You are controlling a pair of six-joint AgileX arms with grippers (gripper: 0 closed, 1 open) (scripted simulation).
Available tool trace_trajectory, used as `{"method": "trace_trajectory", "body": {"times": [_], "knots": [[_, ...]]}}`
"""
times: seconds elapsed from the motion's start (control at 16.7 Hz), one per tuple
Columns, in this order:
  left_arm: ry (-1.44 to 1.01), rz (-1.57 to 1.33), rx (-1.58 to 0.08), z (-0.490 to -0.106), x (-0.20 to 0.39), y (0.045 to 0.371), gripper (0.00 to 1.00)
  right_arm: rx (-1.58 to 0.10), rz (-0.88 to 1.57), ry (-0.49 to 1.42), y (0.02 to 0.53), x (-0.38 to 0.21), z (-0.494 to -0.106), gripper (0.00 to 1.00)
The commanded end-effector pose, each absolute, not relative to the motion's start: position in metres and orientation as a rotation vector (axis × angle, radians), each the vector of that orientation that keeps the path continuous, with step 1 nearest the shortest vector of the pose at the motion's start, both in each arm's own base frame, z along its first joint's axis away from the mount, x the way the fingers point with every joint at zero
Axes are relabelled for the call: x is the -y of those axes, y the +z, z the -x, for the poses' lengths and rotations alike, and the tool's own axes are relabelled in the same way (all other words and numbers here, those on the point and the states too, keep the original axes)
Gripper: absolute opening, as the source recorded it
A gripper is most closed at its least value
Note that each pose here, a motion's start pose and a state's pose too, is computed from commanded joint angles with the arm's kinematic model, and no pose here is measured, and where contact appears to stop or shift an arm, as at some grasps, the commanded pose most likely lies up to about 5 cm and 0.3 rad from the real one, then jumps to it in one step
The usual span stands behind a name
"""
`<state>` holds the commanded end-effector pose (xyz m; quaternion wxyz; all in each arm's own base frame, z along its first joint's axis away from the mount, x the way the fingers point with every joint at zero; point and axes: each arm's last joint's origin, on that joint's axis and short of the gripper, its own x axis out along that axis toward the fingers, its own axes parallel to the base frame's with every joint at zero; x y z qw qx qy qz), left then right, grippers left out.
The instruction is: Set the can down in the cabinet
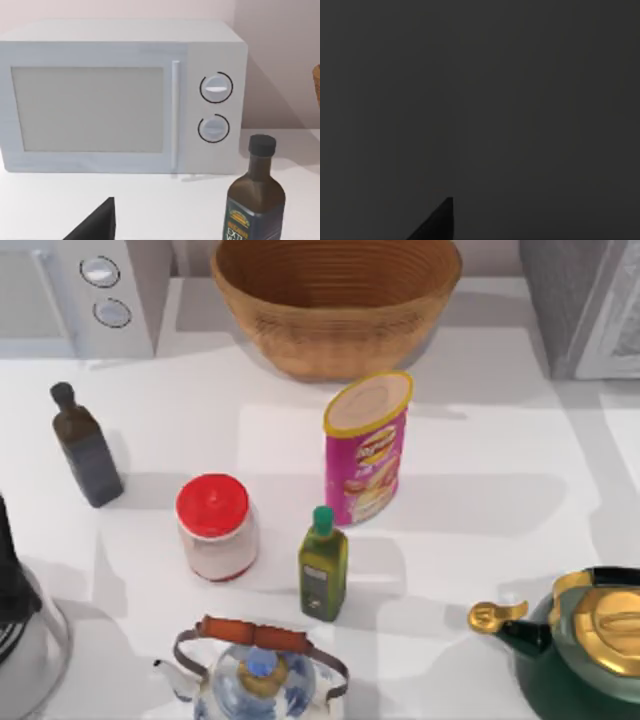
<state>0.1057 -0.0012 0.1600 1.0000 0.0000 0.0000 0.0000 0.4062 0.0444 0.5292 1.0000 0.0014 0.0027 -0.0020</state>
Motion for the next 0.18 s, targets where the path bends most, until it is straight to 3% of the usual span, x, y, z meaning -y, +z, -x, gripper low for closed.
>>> {"method": "trace_trajectory", "body": {"times": [0.18], "knots": [[0.000,0.000,0.000,-0.1057,0.0012,0.1600,1.00,-0.005,-0.003,-0.004,0.5292,-0.0444,-0.4062,1.00]]}}
